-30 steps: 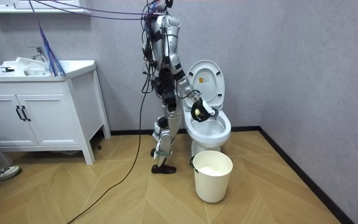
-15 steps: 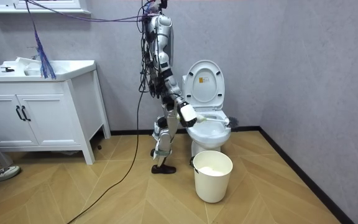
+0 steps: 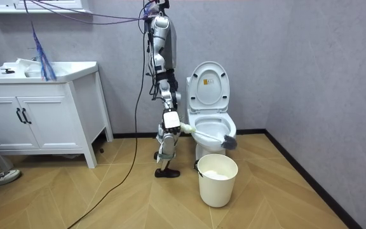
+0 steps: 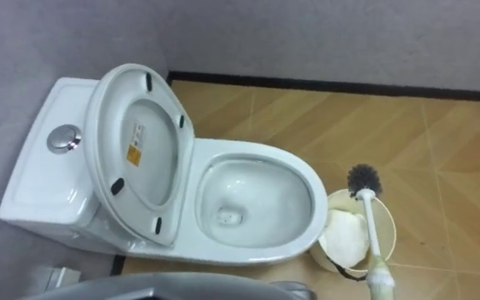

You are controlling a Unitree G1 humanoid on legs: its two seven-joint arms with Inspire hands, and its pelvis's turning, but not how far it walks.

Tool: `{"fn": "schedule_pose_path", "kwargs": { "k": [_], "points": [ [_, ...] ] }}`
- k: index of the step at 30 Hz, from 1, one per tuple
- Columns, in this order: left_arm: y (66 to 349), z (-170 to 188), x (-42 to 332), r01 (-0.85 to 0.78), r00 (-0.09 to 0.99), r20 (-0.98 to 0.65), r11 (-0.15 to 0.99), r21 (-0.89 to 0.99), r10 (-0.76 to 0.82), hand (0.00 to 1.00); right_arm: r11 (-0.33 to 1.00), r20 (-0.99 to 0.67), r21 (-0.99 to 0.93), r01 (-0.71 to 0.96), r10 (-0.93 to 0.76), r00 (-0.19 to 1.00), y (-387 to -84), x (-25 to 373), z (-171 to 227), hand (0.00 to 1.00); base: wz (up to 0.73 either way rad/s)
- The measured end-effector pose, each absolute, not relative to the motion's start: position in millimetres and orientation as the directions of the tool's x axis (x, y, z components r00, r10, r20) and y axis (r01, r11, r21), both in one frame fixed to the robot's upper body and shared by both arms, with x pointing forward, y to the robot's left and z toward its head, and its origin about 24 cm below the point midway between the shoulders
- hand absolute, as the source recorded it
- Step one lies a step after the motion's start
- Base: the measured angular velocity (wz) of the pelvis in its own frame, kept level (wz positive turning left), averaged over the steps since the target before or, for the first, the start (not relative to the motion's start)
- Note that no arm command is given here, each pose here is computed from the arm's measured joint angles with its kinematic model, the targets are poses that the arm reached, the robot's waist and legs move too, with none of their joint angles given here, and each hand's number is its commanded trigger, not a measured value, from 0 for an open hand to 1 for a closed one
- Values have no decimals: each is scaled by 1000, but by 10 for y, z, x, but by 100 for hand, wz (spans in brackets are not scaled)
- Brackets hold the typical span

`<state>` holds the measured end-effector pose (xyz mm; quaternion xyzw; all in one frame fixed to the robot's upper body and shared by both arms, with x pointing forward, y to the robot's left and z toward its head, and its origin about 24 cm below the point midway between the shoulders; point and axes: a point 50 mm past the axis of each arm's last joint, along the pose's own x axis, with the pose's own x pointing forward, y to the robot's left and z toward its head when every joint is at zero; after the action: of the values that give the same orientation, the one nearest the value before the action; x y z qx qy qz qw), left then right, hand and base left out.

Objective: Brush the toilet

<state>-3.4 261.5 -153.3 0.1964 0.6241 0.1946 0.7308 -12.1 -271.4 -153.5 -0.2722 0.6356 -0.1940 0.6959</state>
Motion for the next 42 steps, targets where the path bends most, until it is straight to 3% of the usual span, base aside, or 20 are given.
{"fn": "schedule_pose_path", "kwargs": {
  "k": [2, 3, 4, 5, 12, 22, 42],
  "points": [
    [2612, -1536, 47, -40, 162, -837, 851, 524, 523, 0, 774, -776, -629, -70, -621, 107, -2709, -131, -1537, 100, -12],
    [2610, -1539, 81, -41, 169, -838, 853, 520, 519, 0, 771, -774, -633, -70, -625, 106, -2710, -131, -1537, 82, -15],
    [2606, -1542, 120, -41, 176, -840, 856, 515, 514, 0, 768, -770, -637, -67, -630, 104, -2711, -134, -1535, 35, -16],
    [2603, -1543, 146, -42, 181, -841, 858, 511, 510, 0, 766, -768, -640, -66, -633, 103, -2712, -137, -1534, 0, -15],
    [2592, -1542, 301, -8, 226, -842, 865, 501, 490, 0, 767, -768, -640, -44, -637, 65, -2664, -209, -1552, 0, -4],
    [2545, -1584, 108, 67, 160, -870, 874, 481, 467, 0, 791, -791, -611, -44, -611, -3, -2634, -318, -1574, 0, -2],
    [2486, -1605, 105, 108, 158, -893, 892, 439, 421, 0, 816, -817, -577, -46, -577, 12, -2613, -258, -1594, 0, 0]
  ]
}}
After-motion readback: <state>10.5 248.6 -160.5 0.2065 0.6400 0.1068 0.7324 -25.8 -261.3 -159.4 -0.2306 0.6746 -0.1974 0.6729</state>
